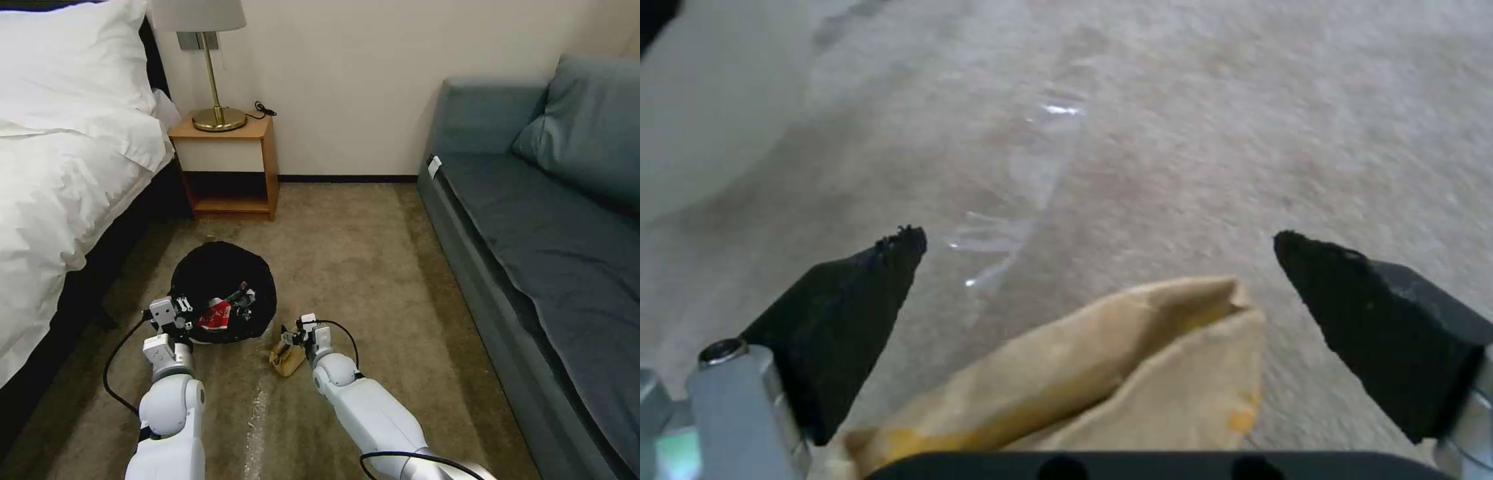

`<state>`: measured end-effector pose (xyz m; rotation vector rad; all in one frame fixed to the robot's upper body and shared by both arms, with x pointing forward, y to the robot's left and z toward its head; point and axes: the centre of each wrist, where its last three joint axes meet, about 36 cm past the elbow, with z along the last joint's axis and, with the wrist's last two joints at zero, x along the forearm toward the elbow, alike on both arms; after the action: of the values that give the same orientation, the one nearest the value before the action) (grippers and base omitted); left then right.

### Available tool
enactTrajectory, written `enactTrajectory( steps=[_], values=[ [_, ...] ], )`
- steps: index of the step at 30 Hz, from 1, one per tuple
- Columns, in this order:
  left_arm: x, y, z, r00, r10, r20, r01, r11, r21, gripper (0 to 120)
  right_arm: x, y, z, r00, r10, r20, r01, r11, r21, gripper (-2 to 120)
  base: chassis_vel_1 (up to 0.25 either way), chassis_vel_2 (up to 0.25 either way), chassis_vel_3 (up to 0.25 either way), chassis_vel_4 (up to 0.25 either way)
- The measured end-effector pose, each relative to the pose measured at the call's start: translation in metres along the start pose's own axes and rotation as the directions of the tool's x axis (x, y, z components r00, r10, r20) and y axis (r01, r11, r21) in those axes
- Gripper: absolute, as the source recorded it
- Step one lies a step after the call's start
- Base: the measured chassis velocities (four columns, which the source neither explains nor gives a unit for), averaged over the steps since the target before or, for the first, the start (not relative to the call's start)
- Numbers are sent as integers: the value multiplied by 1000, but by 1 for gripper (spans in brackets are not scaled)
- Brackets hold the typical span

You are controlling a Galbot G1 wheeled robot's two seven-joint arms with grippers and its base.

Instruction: Pick up the trash bin, then pick up the garbage on the floor and place it into the trash bin.

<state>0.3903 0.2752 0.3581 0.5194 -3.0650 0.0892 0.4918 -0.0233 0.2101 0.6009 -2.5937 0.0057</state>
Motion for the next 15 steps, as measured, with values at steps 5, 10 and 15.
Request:
enactTrajectory(
  steps=[5,10,15],
  values=[
    [2,1,-4,1000,-2,11,2,1000,-3,4,1,7,-1,1000,-27,16,27,1000,13,100,0,0,0,0],
    [4,2,-6,1000,-2,15,2,1000,-7,4,-3,11,-7,996,-66,54,63,996,62,100,0,0,0,0],
    [8,3,-5,1000,-1,11,1,1000,-12,4,-4,12,-5,995,-78,55,73,994,86,100,0,0,0,0]
  ],
)
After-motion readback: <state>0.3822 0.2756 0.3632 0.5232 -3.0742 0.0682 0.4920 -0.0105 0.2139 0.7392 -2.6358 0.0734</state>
